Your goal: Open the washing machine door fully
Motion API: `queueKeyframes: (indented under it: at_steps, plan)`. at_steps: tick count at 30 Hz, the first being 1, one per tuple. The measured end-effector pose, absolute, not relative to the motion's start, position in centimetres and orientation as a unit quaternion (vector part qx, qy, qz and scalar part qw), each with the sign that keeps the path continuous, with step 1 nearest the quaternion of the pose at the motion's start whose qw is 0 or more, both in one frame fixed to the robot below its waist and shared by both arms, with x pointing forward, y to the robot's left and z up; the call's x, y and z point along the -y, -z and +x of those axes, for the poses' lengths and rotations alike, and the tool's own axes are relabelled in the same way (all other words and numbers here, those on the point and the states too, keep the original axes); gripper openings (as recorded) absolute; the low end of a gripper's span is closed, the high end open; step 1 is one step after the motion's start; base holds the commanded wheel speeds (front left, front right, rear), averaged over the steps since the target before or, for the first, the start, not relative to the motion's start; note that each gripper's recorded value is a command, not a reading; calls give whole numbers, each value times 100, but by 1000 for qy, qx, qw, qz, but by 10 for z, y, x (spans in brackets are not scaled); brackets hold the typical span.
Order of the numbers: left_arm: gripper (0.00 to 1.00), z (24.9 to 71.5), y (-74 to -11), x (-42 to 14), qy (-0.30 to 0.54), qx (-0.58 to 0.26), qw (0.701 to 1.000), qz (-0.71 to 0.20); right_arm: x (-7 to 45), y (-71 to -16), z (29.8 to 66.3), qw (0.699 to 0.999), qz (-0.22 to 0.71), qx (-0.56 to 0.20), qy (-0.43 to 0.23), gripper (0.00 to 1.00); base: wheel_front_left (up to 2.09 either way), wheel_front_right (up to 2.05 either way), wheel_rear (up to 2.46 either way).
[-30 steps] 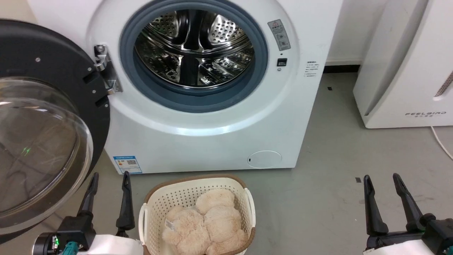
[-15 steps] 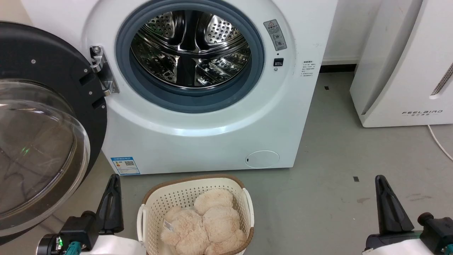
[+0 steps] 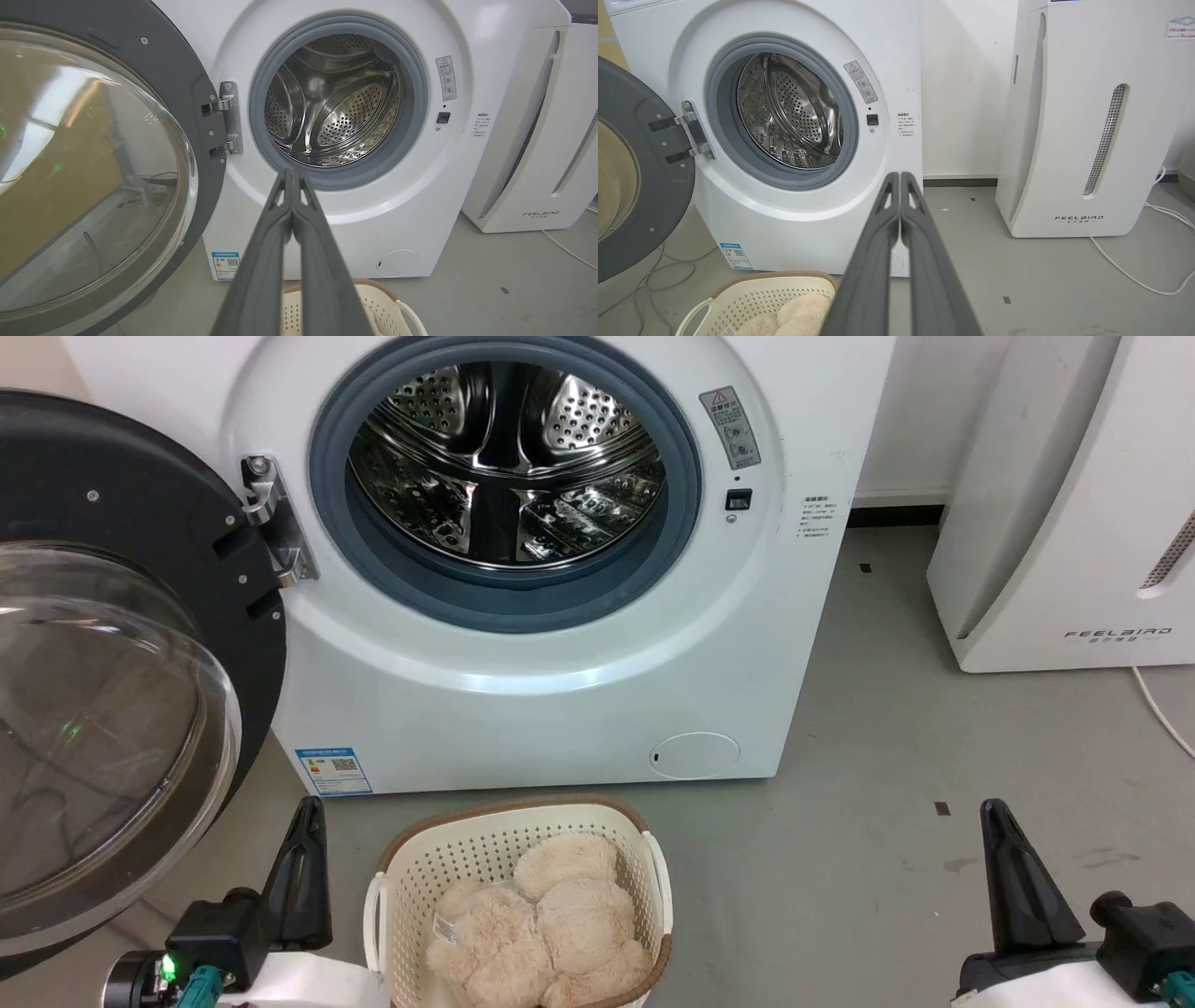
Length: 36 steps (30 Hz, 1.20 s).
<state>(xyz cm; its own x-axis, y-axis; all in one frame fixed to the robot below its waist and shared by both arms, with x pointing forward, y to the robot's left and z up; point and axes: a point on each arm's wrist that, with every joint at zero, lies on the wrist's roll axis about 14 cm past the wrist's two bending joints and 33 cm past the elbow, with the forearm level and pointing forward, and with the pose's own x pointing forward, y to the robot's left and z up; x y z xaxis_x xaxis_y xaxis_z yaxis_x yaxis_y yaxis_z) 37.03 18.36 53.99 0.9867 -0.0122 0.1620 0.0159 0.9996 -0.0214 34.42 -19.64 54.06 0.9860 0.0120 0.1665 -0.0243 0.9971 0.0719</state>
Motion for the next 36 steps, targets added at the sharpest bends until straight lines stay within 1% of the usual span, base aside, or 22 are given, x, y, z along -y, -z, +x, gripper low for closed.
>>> queueKeyframes:
  at_steps: [36]
  plan:
    - [0,371,-533,-181,6,48,999,1,183,-535,354,998,18,53,-31,0,0,0,0]
